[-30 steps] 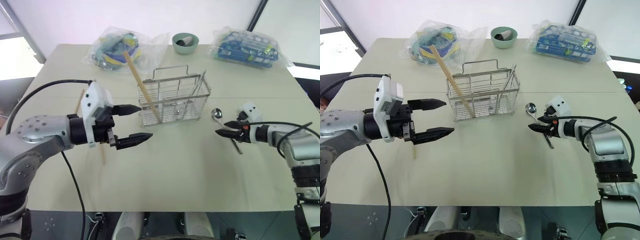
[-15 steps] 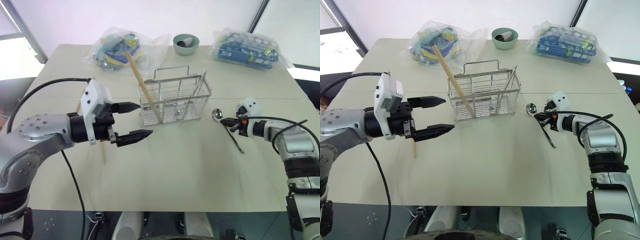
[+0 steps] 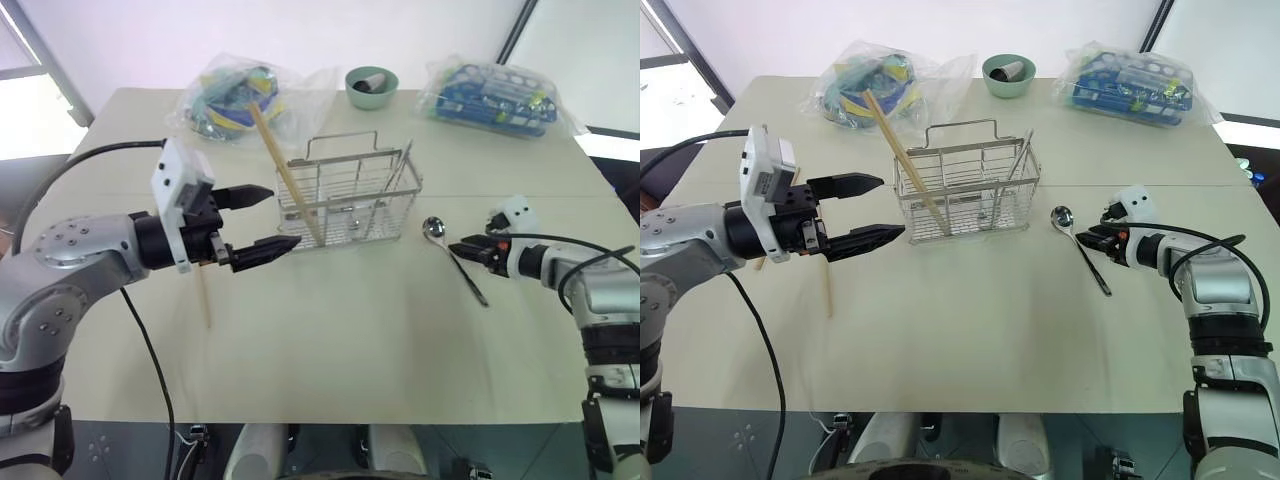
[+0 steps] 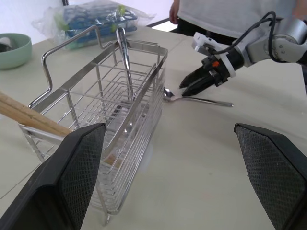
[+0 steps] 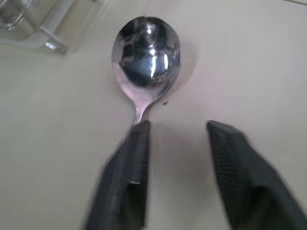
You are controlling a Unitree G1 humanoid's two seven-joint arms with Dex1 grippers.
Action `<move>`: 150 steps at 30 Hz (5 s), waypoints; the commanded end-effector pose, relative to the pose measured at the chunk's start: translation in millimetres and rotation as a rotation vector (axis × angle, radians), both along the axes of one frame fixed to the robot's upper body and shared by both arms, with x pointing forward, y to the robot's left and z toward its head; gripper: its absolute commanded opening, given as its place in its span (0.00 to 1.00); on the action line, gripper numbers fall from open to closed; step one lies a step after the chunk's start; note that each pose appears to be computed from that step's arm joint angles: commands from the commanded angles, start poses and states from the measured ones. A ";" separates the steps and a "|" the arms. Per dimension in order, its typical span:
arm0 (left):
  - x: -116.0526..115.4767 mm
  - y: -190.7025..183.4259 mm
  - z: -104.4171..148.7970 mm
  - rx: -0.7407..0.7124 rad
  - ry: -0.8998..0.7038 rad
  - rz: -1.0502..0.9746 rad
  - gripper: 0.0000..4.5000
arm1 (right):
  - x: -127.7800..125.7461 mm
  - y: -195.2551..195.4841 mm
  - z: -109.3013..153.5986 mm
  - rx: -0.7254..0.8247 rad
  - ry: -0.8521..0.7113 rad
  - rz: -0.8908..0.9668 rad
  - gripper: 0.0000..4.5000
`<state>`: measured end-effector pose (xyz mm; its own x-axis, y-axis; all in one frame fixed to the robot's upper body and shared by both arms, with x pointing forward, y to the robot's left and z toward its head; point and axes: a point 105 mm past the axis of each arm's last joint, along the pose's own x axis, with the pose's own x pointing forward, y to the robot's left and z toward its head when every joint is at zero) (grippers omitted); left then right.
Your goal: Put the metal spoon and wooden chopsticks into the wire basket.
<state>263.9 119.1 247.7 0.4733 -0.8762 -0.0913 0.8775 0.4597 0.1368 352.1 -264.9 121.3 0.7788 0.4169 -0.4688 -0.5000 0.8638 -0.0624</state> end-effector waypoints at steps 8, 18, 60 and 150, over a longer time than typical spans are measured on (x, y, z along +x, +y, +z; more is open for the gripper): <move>-1.2 -0.7 13.2 -0.012 -0.067 0.002 1.00 | -9.5 21.8 27.5 0.031 -0.058 0.056 0.66; -1.4 -1.2 19.0 -0.010 -0.082 -0.001 1.00 | -2.7 22.1 -3.1 0.035 0.015 0.010 0.66; 19.7 6.0 49.9 -0.131 -0.168 0.064 1.00 | 38.4 87.6 245.0 0.825 -0.633 0.063 0.01; 160.3 212.3 -101.5 0.164 0.412 1.197 0.12 | -80.5 128.0 148.5 0.425 -0.368 0.699 1.00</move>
<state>424.1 325.0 136.7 0.8597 0.0910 -0.5026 -0.0634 0.9954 0.0717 279.8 -136.8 254.5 0.3629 0.9314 0.0272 -0.9318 0.3628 0.0082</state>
